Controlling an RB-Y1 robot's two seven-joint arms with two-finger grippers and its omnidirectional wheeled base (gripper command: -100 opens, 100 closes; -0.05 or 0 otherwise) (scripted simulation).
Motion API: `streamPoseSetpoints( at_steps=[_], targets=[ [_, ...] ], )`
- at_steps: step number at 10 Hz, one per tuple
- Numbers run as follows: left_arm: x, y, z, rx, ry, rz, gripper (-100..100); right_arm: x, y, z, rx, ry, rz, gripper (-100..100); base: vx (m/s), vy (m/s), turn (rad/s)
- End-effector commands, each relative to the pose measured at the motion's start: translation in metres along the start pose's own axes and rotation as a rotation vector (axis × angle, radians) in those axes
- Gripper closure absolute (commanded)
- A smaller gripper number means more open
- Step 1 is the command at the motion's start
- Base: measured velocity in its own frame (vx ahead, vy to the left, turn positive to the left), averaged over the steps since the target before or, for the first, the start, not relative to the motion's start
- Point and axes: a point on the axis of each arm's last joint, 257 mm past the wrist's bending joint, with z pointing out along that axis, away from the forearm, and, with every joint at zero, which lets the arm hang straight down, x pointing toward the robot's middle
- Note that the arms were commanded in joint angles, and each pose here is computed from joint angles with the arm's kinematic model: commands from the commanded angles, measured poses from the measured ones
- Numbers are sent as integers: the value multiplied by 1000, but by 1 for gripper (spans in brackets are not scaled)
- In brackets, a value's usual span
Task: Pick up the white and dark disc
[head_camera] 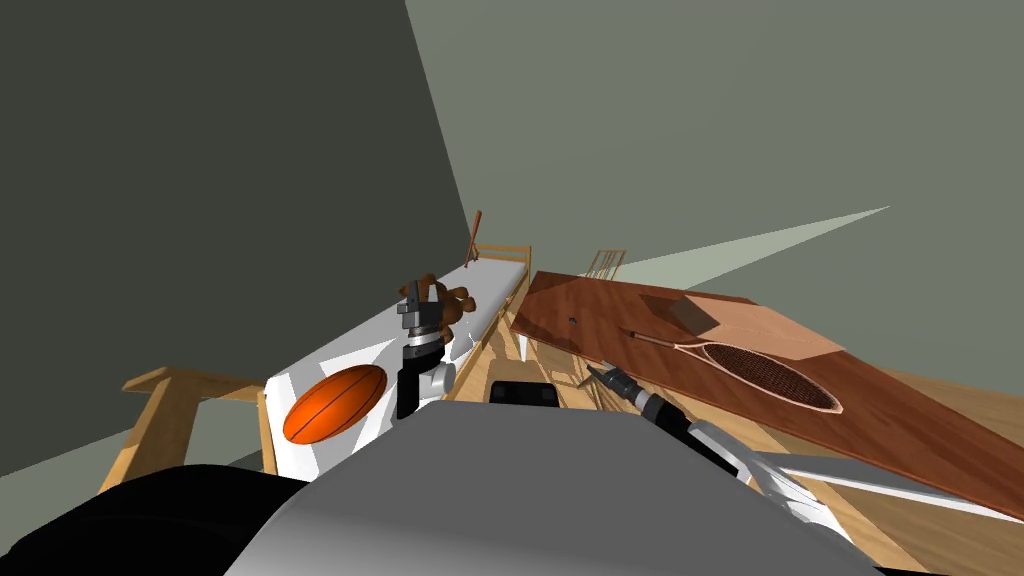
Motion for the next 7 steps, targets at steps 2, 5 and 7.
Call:
streamPoseSetpoints(
  at_steps=[2,5,7],
  targets=[
    [0,0,0,0,0,0,0,28,-29,-20,45,94,-56,-100,15,0,187],
    [0,0,0,0,0,0,0,64,-74,-59,106,251,-165,-100,23,2,212],
    [0,0,0,0,0,0,0,76,-94,-79,127,320,-218,-100,27,2,253]
  ],
)
